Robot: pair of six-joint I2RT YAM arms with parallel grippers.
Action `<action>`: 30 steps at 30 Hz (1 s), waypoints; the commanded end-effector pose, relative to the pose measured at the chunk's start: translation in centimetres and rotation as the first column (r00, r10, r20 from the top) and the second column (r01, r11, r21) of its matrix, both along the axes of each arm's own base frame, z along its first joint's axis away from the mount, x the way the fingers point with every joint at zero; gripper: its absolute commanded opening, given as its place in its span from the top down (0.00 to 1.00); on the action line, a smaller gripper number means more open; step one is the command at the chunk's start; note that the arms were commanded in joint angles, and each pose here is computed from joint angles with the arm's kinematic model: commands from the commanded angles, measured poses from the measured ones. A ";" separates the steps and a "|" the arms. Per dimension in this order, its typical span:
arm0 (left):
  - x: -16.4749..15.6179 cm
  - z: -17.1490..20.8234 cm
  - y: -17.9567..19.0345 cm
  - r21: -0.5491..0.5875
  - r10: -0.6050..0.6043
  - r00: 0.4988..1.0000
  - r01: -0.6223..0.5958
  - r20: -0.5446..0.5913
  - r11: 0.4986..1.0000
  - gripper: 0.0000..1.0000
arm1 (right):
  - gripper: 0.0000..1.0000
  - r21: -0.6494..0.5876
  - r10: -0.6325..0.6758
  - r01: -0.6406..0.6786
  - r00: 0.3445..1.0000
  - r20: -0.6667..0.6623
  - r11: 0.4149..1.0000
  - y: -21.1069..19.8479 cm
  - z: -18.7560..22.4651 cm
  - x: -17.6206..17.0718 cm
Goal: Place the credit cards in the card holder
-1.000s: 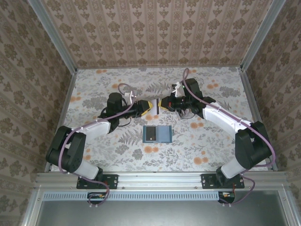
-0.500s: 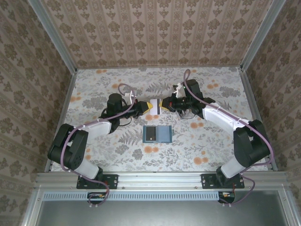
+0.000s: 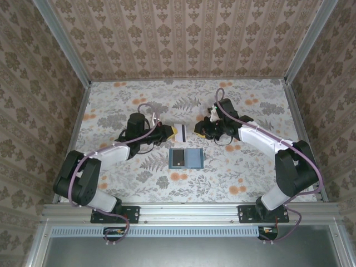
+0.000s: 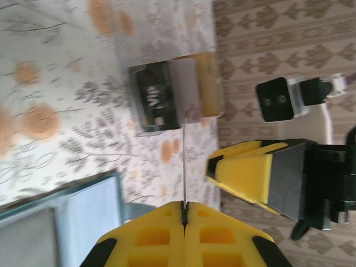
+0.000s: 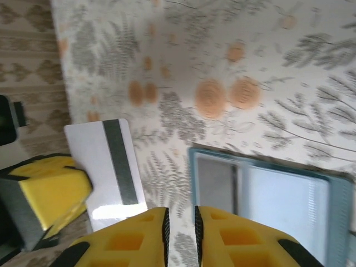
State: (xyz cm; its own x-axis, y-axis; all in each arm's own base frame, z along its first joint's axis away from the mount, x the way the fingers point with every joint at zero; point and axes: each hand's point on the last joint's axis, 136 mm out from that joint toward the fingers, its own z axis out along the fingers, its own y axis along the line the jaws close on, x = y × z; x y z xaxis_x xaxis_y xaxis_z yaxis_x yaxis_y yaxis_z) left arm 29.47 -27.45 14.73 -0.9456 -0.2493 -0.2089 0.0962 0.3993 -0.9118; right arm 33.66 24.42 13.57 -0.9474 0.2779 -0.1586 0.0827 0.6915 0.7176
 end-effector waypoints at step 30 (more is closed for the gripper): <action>-5.0 -8.6 -0.5 0.311 -0.089 0.996 0.088 -0.013 0.946 1.00 | 0.90 -0.564 -0.046 -0.104 0.968 -0.246 0.819 -4.4 -12.6 -6.6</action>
State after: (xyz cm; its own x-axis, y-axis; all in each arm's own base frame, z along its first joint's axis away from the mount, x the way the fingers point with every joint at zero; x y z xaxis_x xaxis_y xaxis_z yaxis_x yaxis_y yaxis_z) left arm 24.57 -28.01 6.88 -0.9649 -0.0929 -0.2457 0.1293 0.6461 -0.7522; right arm 27.50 20.97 1.97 -0.9811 0.1826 -0.0638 0.1659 0.9641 0.2074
